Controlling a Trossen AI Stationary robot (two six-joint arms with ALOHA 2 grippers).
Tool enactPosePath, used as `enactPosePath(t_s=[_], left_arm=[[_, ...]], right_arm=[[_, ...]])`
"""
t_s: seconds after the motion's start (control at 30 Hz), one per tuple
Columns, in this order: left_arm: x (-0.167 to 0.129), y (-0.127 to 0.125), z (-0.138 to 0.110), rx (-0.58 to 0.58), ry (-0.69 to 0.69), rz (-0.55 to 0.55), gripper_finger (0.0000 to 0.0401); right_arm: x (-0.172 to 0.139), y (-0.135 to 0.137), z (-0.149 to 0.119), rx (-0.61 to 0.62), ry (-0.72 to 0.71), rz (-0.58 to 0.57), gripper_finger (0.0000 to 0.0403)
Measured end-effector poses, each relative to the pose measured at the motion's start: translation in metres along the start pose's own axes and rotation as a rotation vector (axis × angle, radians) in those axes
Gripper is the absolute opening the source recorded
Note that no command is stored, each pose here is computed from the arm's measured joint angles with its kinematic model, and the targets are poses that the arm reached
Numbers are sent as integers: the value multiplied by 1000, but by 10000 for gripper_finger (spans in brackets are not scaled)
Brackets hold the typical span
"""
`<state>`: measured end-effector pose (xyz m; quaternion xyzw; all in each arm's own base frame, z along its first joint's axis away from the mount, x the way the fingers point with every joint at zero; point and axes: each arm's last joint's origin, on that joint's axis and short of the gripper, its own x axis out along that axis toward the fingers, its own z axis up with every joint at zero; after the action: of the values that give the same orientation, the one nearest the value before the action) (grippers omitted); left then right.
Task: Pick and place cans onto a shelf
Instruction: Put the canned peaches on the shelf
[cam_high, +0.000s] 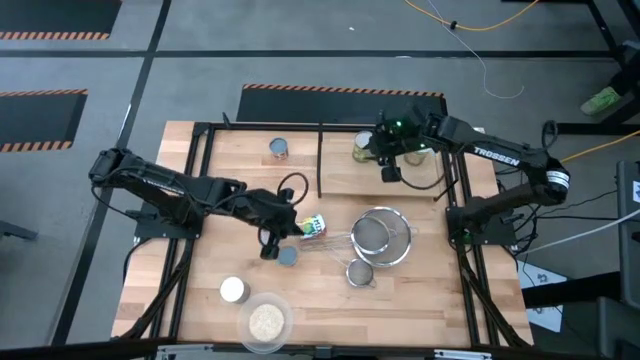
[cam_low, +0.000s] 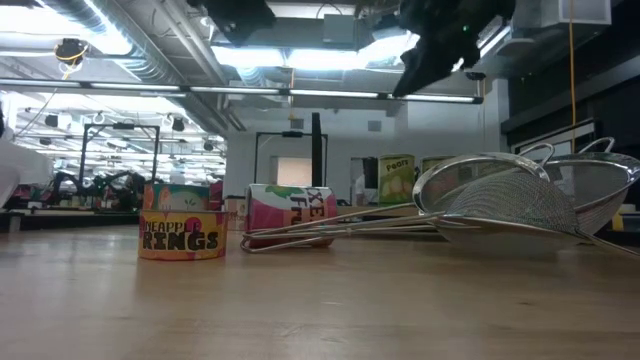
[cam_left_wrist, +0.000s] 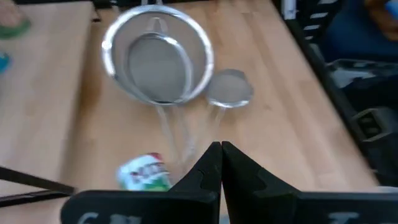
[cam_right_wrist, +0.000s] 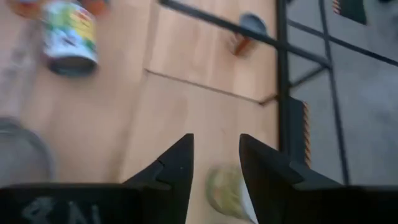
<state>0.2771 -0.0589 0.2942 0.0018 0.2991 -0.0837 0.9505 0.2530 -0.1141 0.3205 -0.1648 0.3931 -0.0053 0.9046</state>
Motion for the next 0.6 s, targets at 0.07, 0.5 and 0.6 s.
enactPosePath(t_s=[0.07,0.5,0.6], left_arm=[[-1,-11,0,-35,-4,-34,0],[-11,-78,-16,-515,145,-224,28],[-15,-88,-21,-617,199,-234,55]], right_arm=[[0,8,5,-10,-35,57,133],[3,57,32,-145,-140,270,133],[3,66,36,-167,-148,292,133]])
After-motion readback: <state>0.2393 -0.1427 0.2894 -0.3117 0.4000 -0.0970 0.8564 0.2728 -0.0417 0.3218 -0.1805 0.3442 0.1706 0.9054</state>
